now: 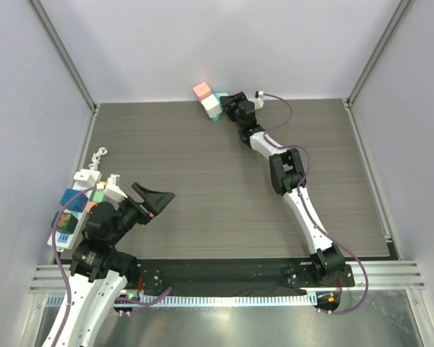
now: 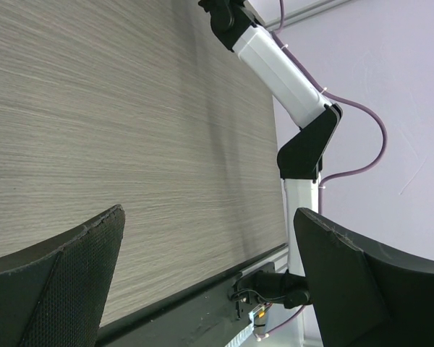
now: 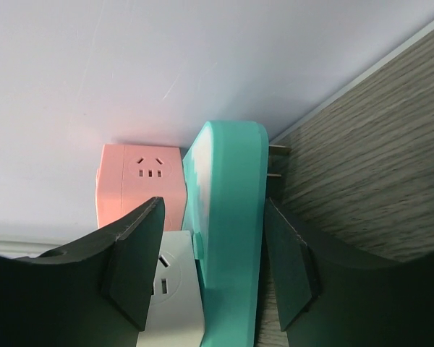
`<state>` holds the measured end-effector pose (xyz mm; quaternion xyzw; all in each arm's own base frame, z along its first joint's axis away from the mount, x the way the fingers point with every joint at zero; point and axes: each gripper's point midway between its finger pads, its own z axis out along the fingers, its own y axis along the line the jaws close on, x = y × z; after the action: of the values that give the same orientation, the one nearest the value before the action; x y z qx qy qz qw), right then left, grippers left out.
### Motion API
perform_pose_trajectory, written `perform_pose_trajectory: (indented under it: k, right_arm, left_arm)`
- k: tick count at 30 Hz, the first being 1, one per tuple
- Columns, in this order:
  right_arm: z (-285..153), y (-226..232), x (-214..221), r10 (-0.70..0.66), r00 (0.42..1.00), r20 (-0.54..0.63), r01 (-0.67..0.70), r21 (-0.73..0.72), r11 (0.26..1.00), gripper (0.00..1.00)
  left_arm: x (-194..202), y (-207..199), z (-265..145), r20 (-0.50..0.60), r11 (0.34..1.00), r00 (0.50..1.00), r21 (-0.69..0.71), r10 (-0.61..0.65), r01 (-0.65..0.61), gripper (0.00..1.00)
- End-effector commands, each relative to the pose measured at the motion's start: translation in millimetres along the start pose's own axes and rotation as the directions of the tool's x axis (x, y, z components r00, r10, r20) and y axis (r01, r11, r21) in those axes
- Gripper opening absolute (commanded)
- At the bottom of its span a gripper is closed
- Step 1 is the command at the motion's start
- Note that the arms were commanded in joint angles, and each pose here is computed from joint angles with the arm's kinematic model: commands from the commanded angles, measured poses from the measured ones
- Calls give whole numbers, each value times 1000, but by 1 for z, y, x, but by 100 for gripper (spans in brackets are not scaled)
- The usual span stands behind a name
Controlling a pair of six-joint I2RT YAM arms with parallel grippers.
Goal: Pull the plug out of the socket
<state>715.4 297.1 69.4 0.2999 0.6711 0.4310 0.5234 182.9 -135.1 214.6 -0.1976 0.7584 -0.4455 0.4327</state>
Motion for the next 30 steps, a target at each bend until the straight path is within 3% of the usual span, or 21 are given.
perform_pose_trajectory:
  k: [1,13,18,25,30]
  right_arm:
    - [0,-20,24,5,1000,-14,-4,71,997,63]
    - [3,-4,29,3,998,64,-7,60,998,59]
    - [4,2,31,7,996,85,-9,34,999,40]
    - [-6,31,38,-2,1000,-5,2,-37,999,7]
    - [-25,38,47,-8,996,-86,3,-59,998,1]
  left_arm:
    - [-13,-24,-3,36,997,999,71,19,-22,100]
    - [-14,-26,-6,36,997,999,71,18,-20,100]
    - [-16,-26,-7,48,998,999,63,17,-20,100]
    - [-22,-26,-7,71,999,997,47,11,-14,100]
    - [-24,-28,-9,71,999,997,33,13,-15,100]
